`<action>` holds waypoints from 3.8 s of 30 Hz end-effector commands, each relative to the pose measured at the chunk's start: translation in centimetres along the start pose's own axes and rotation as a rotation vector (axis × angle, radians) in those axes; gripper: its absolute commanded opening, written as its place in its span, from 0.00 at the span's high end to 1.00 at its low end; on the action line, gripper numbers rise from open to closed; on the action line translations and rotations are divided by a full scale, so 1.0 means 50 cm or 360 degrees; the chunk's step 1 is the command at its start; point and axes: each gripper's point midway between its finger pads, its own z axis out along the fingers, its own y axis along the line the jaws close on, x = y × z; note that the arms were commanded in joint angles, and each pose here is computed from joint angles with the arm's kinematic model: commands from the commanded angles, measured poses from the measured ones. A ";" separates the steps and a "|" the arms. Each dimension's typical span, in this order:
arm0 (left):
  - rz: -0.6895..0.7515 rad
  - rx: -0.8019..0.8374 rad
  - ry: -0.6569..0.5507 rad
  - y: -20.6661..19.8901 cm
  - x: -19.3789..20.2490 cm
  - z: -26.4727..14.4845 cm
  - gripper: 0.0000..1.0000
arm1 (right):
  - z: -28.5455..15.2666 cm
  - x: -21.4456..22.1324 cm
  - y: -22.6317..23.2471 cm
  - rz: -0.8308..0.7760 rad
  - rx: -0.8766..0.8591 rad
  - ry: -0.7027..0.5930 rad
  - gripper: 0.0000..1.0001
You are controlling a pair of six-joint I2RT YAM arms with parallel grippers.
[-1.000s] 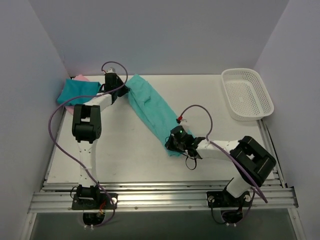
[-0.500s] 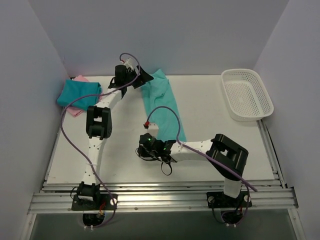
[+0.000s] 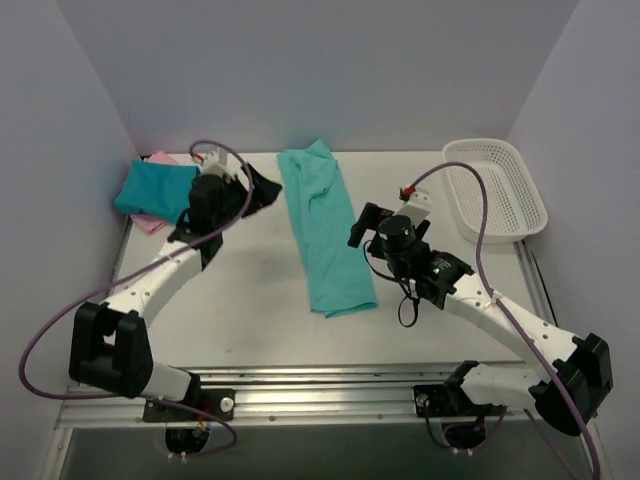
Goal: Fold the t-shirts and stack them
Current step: Fold the tshirt
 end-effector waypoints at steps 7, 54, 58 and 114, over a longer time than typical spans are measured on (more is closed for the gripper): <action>-0.0220 -0.0270 0.0226 0.021 0.418 -0.139 0.06 | 0.034 0.138 -0.205 -0.0083 0.0195 0.0350 0.00; -0.0327 -0.0351 0.0297 -0.020 0.708 -0.232 0.03 | 0.086 0.335 -0.231 0.0055 -0.0019 0.0755 0.46; -0.0353 -0.0347 0.0307 -0.007 0.703 -0.199 0.01 | 0.072 0.328 -0.233 0.0057 -0.0016 0.0747 0.50; -0.0031 -0.0421 0.0403 0.093 0.617 -0.320 0.98 | 0.016 0.354 -0.215 0.0152 -0.0148 0.0742 0.00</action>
